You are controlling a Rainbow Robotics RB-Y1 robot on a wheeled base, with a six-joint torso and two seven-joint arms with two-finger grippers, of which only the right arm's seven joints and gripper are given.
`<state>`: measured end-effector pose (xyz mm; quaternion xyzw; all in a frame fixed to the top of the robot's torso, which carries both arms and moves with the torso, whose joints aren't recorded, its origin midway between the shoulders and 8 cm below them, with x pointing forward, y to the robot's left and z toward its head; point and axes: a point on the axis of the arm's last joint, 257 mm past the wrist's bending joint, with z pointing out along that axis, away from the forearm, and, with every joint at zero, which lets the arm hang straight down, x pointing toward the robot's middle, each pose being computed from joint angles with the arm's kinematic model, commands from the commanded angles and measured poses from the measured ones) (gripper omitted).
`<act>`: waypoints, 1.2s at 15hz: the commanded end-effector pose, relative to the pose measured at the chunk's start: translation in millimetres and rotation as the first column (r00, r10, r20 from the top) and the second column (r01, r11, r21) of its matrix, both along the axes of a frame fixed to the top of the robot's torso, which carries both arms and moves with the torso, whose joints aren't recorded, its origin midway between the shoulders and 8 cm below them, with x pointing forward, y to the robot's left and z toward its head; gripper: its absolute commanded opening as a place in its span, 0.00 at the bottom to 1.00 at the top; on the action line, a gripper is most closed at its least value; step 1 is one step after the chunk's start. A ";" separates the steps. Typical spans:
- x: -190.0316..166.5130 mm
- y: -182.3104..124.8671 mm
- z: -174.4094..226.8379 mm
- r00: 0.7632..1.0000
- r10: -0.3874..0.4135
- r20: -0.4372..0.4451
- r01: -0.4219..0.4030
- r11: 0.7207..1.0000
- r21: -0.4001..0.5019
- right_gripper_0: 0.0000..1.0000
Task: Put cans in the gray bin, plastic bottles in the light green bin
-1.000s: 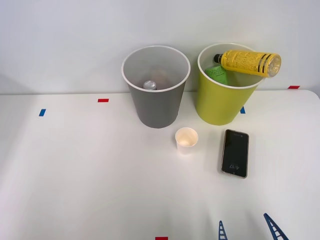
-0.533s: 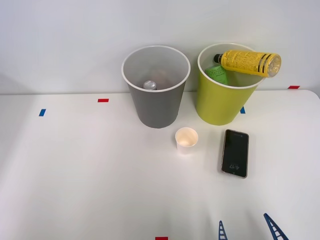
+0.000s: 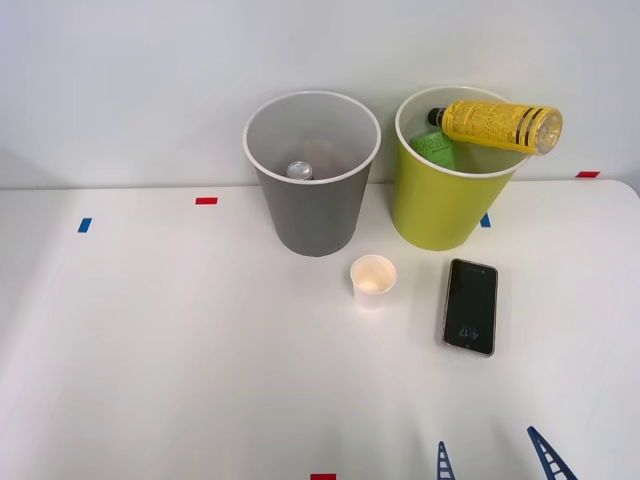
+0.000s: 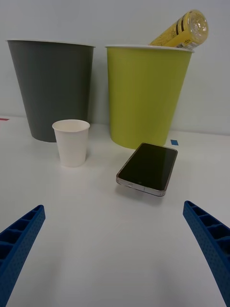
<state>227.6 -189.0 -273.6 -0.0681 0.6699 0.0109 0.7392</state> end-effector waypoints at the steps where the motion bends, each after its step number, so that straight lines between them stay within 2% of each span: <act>1: 0.0 0.0 0.0 1.000 0.000 0.000 0.000 1.000 0.000 1.00; 18: 0.0 0.0 0.0 1.000 0.000 0.000 0.000 1.000 0.000 1.00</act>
